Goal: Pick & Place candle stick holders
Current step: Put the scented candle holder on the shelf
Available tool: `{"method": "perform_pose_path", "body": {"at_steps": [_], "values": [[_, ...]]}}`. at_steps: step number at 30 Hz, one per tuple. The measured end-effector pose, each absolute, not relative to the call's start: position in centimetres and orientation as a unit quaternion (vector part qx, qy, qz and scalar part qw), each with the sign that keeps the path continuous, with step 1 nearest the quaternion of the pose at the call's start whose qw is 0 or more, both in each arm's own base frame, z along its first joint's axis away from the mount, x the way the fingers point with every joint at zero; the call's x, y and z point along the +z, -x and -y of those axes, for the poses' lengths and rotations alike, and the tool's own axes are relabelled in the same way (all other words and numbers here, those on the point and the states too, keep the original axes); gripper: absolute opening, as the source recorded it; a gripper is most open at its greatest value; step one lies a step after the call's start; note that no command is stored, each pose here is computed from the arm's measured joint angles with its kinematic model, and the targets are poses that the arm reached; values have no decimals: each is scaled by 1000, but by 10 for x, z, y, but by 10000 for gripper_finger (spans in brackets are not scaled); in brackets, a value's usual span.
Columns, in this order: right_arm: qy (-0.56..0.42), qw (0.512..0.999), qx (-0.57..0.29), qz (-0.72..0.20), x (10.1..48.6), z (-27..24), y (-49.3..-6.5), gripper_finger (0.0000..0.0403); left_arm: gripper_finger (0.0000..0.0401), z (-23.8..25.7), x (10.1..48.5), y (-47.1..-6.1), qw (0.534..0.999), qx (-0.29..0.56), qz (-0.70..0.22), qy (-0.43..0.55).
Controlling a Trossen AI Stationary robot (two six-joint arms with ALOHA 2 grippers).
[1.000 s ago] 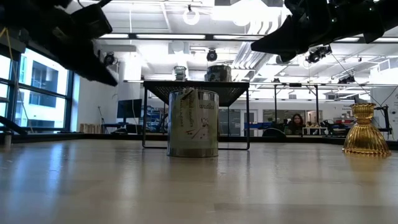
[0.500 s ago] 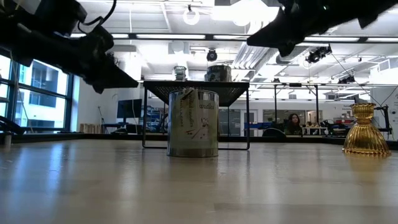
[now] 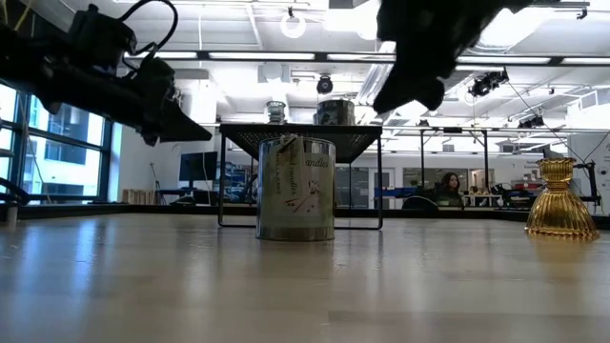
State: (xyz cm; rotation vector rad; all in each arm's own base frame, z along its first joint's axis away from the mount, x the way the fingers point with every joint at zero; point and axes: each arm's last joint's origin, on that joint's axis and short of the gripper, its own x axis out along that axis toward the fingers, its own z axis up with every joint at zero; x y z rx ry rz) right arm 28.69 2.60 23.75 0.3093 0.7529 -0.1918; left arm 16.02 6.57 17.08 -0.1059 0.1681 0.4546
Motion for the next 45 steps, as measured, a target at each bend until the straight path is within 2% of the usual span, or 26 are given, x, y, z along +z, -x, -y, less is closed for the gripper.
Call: {"method": "perform_pose_path", "body": {"at_steps": [3,11,15,20,27,32,39,45], "values": [[-180,897,-107,-390,236,-30,-306,24,0,-69,171,-159,968,230,-81,52],[-240,859,-134,-431,226,-40,-352,104,0,-69,169,-159,968,227,-95,43],[-240,855,-139,-438,219,-41,-365,116,0,-69,168,-159,968,226,-98,44],[-246,847,-145,-448,210,-39,-370,91,0,-69,168,-159,968,226,-98,46],[-277,834,-171,-446,212,-38,-367,8,0,-69,168,-159,968,225,-98,46],[-317,812,-203,-447,211,-38,-364,16,0,-69,168,-159,968,225,-98,46],[-353,790,-238,-441,215,-37,-358,4,0,-68,168,-159,970,217,-97,47],[-373,757,-256,-471,221,-45,-344,6,0,-68,169,-159,970,216,-97,47]]}}
